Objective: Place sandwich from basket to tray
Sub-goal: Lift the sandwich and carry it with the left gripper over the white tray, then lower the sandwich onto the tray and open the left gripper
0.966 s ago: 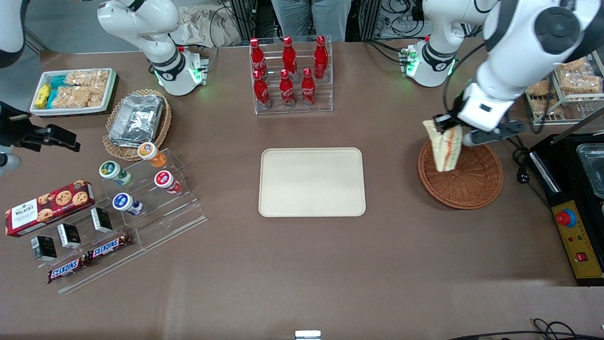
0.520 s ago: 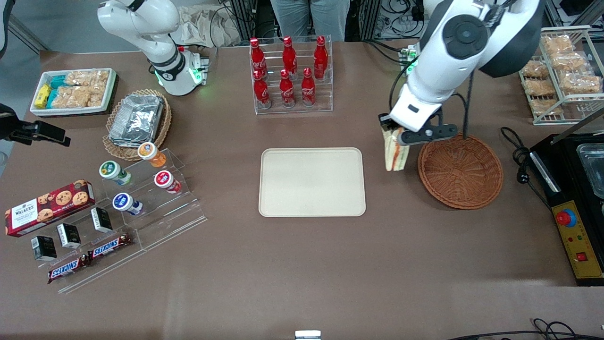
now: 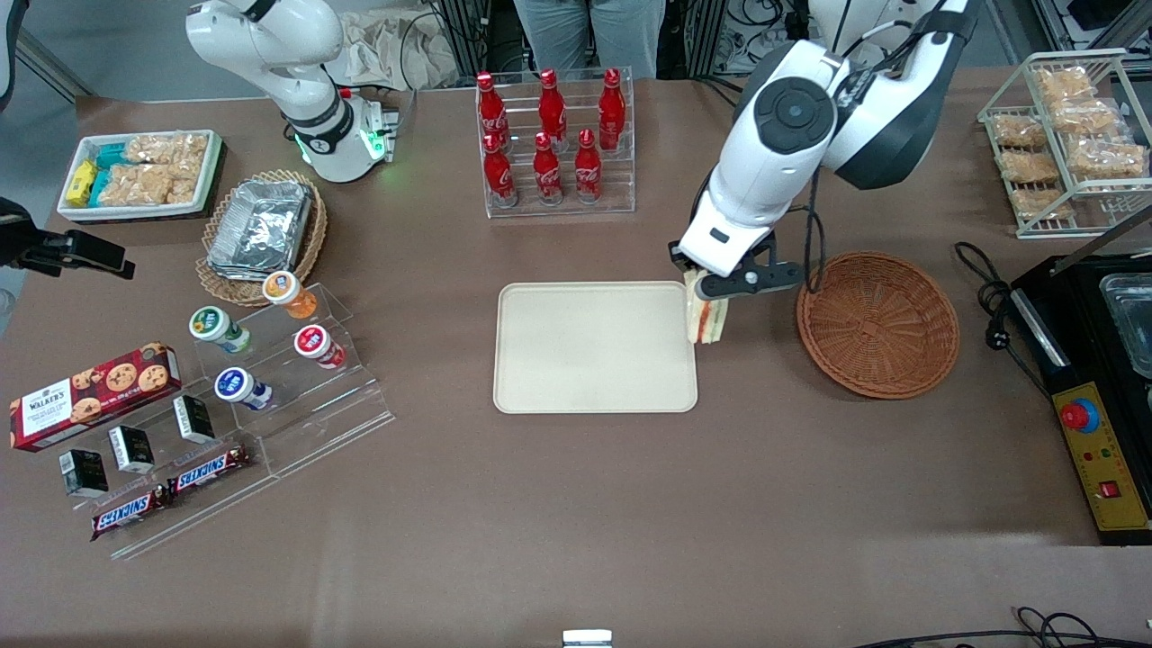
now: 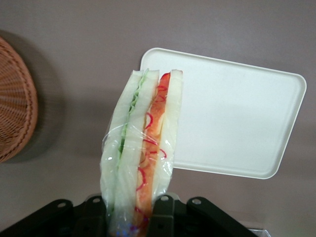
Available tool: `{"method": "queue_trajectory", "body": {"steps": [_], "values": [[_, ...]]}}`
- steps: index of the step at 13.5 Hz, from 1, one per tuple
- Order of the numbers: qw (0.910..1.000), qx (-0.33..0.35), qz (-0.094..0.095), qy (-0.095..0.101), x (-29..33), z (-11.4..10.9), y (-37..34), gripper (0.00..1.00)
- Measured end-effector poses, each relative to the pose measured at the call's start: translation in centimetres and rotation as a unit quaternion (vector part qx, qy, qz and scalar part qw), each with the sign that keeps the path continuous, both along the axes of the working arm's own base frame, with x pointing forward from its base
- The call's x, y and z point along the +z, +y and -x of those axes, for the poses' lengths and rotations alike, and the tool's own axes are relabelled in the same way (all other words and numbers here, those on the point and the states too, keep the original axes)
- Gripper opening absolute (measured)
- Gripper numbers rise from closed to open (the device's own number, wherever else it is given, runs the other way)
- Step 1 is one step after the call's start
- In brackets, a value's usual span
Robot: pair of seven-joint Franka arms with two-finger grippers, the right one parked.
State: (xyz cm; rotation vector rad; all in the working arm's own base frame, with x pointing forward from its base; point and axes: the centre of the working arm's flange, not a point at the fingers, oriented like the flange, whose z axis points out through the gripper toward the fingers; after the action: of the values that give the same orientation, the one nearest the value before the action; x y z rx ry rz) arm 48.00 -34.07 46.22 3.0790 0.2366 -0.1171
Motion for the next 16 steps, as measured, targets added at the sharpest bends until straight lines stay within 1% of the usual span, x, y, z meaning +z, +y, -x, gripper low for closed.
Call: {"method": "queue_trajectory", "body": {"steps": [3, 6, 9, 10, 12, 16], "values": [[1.0000, -0.006, -0.002, 0.001, -2.2, -0.2, -1.3, 0.24], [0.9999, -0.007, 0.001, -0.008, -5.1, -0.5, -1.8, 0.24], [0.9999, -0.005, 0.002, -0.012, -9.1, 0.1, -1.5, 0.24], [0.9999, -0.007, -0.001, -0.011, -10.6, 0.4, -1.5, 0.24], [0.9996, -0.021, -0.014, -0.009, -13.4, 0.9, -2.1, 0.24], [0.9991, -0.034, -0.025, -0.001, -18.2, 1.3, -3.3, 0.24]]}}
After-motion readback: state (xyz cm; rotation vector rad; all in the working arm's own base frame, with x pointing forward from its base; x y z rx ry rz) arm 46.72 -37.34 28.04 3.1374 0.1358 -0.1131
